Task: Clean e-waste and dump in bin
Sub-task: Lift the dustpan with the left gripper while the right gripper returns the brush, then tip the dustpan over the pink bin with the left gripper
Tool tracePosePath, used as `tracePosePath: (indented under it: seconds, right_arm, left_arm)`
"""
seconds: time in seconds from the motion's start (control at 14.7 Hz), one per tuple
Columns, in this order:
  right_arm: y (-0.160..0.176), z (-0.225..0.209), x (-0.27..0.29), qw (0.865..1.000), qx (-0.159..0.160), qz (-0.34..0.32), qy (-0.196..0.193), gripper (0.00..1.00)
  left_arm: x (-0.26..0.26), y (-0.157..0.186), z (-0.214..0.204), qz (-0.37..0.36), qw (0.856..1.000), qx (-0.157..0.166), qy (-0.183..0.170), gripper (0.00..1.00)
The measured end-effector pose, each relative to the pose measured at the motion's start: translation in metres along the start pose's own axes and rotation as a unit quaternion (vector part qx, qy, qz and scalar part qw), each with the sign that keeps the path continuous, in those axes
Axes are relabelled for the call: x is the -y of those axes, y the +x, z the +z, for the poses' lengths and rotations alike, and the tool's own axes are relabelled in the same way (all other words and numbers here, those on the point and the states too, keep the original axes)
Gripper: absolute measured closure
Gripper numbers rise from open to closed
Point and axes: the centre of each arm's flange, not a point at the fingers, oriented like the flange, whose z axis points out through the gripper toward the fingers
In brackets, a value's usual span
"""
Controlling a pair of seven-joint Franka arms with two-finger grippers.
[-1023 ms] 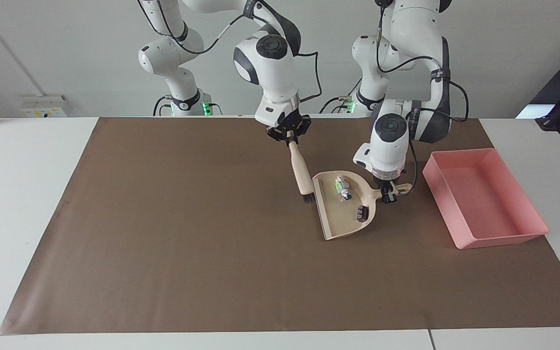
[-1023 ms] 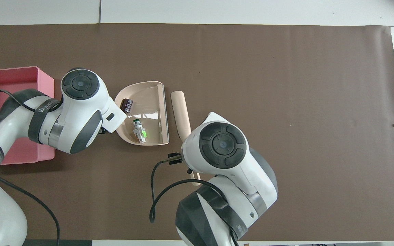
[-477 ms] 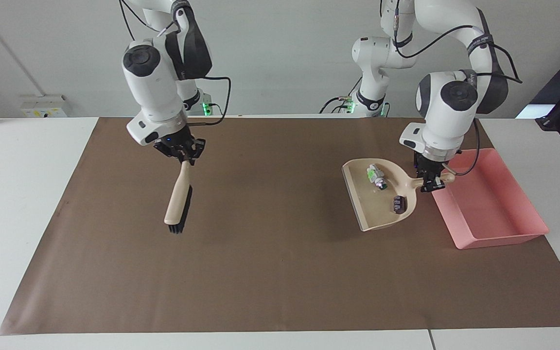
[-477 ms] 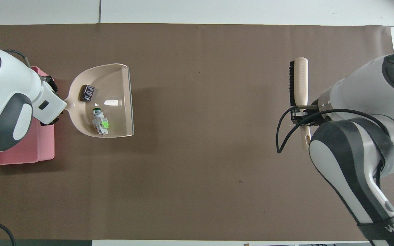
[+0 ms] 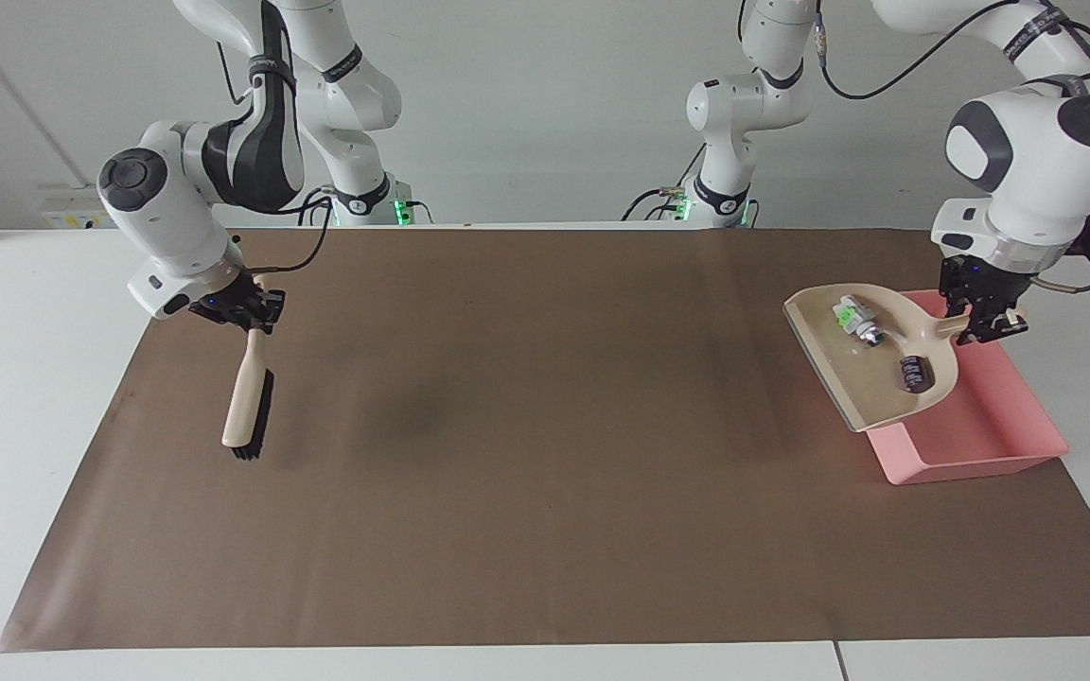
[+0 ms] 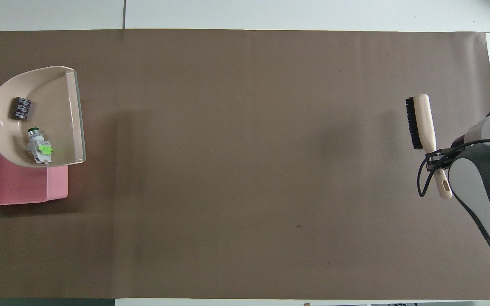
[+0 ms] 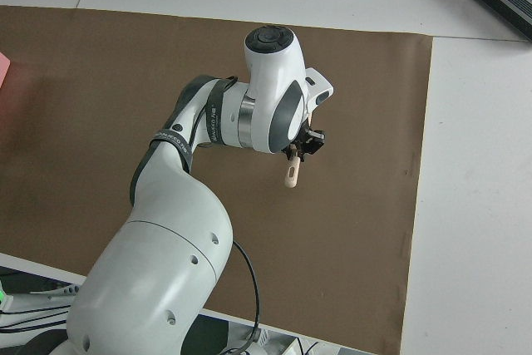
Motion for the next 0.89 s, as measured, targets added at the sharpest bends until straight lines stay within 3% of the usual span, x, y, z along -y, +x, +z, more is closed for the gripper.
tracePosePath:
  seconds: [0.27,0.41,0.55,0.89]
  right_arm:
    - [-0.013,0.030,-0.014,1.000,-0.003,0.000,0.003,0.74]
    - [-0.018,0.035,-0.005,1.000,-0.014,-0.008,-0.001,0.74]
    - [-0.022,0.043,0.000,1.000,-0.027,-0.011,-0.003,0.74]
    - [-0.026,0.052,-0.001,1.000,-0.028,0.000,-0.002,0.74]
  left_arm:
    - [0.006,-0.075,0.004,0.021,1.000,0.008,0.003,0.67]
    - [0.013,-0.098,0.011,0.035,0.999,0.037,-0.004,0.67]
    - [0.021,-0.104,0.019,0.048,0.994,0.093,-0.011,0.67]
    - [0.029,-0.078,0.046,0.068,0.980,0.187,-0.016,0.67]
